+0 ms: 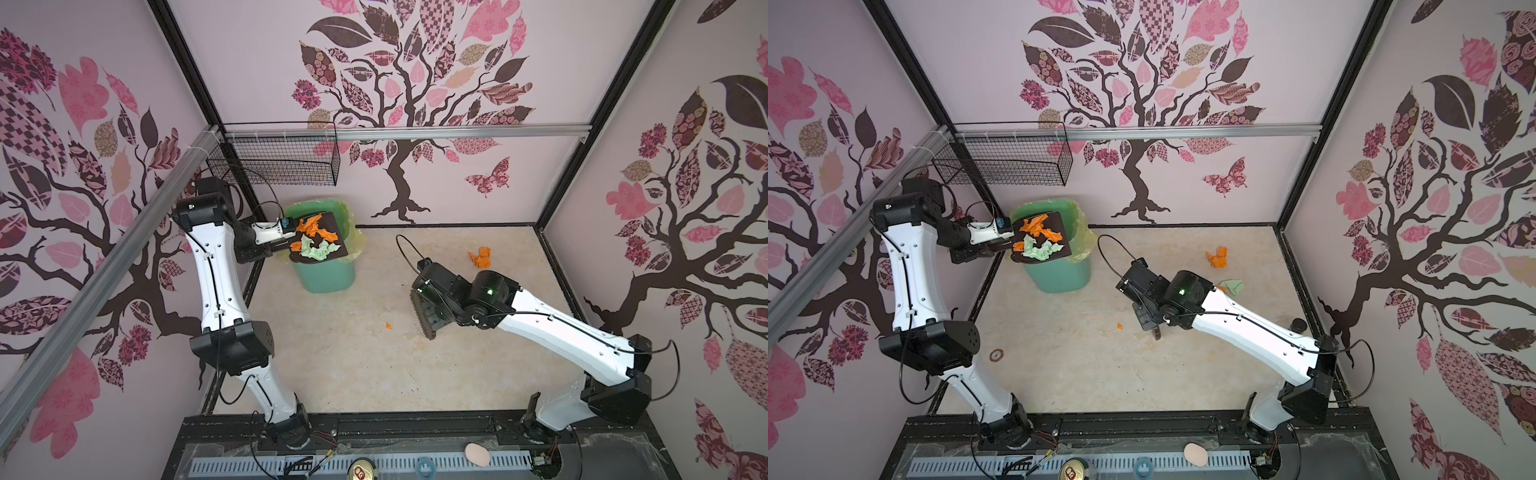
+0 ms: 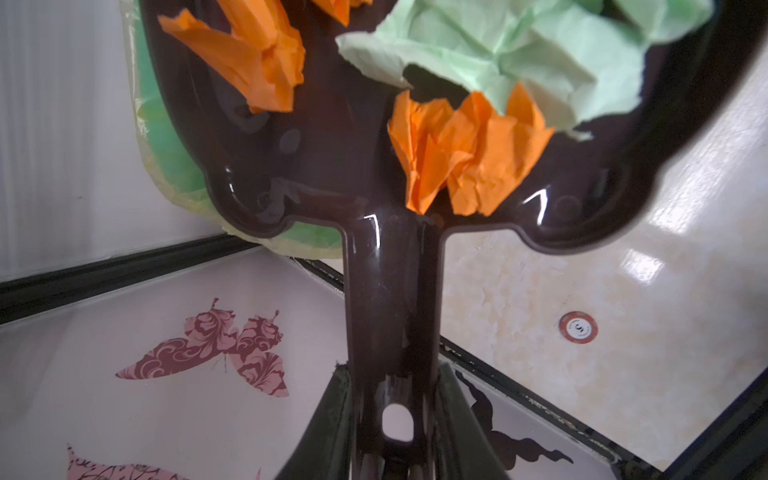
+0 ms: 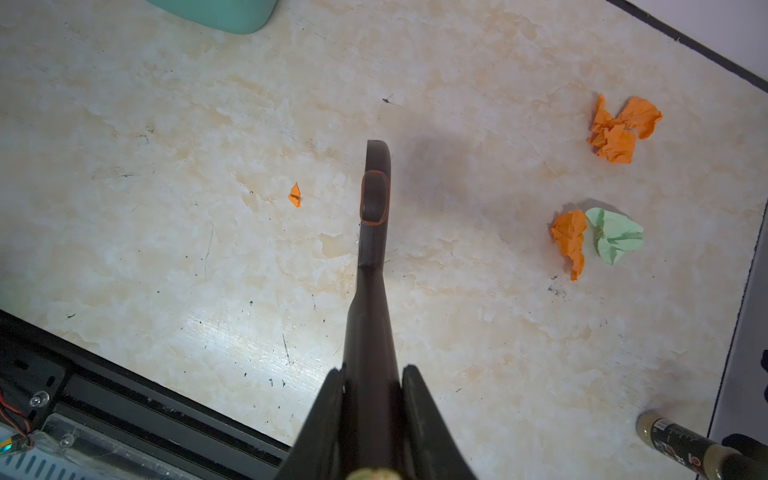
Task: Sweep away the paper scraps from the table
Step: 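Tip the dustpan over the bin with the left gripper to empty scraps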
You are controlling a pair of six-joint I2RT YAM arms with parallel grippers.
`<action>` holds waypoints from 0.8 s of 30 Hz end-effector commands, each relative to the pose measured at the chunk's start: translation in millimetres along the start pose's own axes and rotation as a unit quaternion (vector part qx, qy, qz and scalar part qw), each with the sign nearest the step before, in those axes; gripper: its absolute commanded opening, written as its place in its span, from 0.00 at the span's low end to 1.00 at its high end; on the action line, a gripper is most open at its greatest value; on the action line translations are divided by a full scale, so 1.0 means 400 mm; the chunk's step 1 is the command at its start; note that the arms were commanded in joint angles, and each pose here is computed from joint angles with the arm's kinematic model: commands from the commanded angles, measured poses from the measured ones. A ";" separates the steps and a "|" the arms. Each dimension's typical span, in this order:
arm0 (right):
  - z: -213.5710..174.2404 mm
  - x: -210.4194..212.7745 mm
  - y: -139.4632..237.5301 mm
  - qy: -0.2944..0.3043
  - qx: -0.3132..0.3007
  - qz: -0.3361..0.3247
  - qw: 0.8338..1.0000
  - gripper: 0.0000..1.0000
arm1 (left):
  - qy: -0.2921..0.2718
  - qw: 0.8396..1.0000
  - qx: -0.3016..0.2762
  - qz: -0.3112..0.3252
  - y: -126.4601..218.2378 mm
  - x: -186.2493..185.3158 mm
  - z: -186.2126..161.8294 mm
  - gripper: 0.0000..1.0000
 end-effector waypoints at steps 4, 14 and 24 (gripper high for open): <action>-0.001 0.002 -0.001 -0.006 -0.009 0.009 1.000 0.00 | 0.016 0.998 0.039 -0.053 -0.036 -0.008 -0.041 0.00; -0.013 0.037 -0.052 -0.001 0.008 0.026 1.000 0.00 | 0.020 0.999 0.027 -0.028 -0.065 0.052 -0.027 0.00; -0.012 0.044 -0.064 -0.003 0.008 0.029 1.000 0.00 | -0.033 0.992 0.080 0.097 -0.068 0.187 -0.029 0.00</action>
Point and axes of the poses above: each gripper's point midway between its finger pads, its own y axis back along the fingers, its own x axis along the line the jaws close on, z = x × y, the point moved 1 cm from there along y, back along the fingers, and after that the axes turned 12 degrees about y, right-handed, at the moved point
